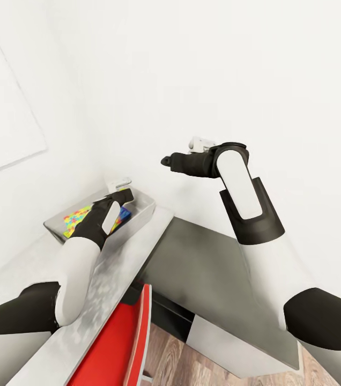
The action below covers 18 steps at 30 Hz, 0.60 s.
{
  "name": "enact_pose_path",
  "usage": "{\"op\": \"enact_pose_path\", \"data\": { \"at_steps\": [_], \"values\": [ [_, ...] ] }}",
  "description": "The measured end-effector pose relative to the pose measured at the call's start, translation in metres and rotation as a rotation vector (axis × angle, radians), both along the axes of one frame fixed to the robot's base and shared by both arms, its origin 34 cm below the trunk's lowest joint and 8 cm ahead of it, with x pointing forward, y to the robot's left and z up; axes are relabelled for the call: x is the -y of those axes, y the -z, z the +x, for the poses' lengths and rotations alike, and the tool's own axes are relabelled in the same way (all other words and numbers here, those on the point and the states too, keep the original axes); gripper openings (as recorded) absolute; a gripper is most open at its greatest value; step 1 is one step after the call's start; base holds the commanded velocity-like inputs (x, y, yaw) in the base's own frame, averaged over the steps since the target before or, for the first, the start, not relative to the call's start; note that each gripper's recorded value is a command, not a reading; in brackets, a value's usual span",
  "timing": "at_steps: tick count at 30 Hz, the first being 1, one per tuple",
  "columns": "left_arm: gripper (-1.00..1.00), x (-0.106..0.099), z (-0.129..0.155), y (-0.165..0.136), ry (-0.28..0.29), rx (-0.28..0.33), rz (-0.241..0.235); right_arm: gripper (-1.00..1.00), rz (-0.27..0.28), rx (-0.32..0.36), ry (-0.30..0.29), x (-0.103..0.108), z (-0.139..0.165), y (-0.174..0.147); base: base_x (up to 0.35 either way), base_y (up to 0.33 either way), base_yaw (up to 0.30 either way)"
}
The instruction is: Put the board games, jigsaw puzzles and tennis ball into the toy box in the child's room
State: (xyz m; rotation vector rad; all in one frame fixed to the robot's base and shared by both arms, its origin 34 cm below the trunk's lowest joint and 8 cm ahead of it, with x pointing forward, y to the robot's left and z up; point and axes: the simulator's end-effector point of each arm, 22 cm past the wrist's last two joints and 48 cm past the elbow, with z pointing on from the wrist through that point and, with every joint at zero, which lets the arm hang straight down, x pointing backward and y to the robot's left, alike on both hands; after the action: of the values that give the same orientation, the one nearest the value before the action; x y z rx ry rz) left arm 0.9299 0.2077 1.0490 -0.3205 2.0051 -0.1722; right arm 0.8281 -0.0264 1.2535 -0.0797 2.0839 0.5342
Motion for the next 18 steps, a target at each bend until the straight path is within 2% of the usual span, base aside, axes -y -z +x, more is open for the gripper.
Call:
{"op": "enact_pose_path", "data": {
  "at_steps": [5, 18],
  "values": [
    [1.0, -0.002, 0.003, -0.011, -0.002, 0.022, -0.001, 1.0, 0.0, 0.001, 0.0, 0.0, 0.0, -0.001, 0.0, 0.0, 0.0],
    [1.0, -0.002, 0.003, -0.013, -0.001, 0.021, 0.0, 1.0, 0.001, 0.001, -0.001, 0.0, 0.0, -0.001, 0.0, 0.0, 0.0]
  ]
}}
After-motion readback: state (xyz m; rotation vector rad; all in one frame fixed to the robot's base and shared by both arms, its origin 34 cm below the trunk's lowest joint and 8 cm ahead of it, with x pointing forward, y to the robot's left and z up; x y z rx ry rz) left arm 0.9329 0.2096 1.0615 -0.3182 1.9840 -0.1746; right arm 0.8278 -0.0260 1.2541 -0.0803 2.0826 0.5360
